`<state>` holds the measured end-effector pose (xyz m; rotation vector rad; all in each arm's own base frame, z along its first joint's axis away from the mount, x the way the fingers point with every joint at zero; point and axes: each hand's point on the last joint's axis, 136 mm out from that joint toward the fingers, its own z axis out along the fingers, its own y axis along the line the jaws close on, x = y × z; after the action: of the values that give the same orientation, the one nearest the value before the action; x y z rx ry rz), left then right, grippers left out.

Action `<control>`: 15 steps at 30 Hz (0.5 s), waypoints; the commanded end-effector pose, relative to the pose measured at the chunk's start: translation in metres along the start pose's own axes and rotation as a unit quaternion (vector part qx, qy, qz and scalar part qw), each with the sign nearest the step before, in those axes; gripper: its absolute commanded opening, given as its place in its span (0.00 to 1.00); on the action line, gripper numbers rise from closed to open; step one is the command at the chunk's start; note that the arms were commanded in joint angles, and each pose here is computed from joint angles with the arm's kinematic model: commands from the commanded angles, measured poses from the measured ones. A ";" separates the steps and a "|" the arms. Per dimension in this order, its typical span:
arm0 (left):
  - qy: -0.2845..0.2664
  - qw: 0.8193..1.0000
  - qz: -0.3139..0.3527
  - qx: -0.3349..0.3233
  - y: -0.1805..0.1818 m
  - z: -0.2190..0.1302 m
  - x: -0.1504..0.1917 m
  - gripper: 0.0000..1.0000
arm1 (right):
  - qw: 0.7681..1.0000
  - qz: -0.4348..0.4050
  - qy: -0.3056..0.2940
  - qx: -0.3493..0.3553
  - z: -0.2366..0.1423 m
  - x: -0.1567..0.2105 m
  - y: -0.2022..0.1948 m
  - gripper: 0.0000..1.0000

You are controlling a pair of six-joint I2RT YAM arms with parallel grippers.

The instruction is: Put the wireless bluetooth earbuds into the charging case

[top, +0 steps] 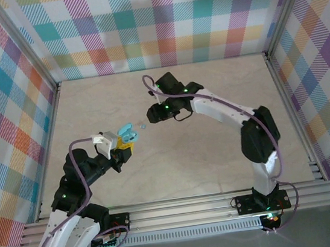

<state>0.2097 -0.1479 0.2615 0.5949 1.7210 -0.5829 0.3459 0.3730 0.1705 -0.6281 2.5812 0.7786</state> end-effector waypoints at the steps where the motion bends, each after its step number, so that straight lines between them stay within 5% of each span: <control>1: 0.019 0.998 -0.003 -0.058 0.016 -0.012 0.013 0.00 | 0.998 0.039 0.032 -0.038 0.021 -0.005 0.014 0.49; 6: 0.018 0.996 -0.021 -0.088 0.023 -0.024 0.018 0.00 | 0.995 0.058 0.076 -0.035 0.068 -0.009 0.013 0.46; 15: 0.029 0.996 -0.051 -0.073 0.017 -0.024 0.023 0.00 | 0.996 -0.027 0.083 0.034 0.125 -0.009 0.004 0.37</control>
<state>0.1997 -0.1200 0.2459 0.4525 1.8200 -0.5044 0.3823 0.4522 0.0798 -0.6773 2.7327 0.7242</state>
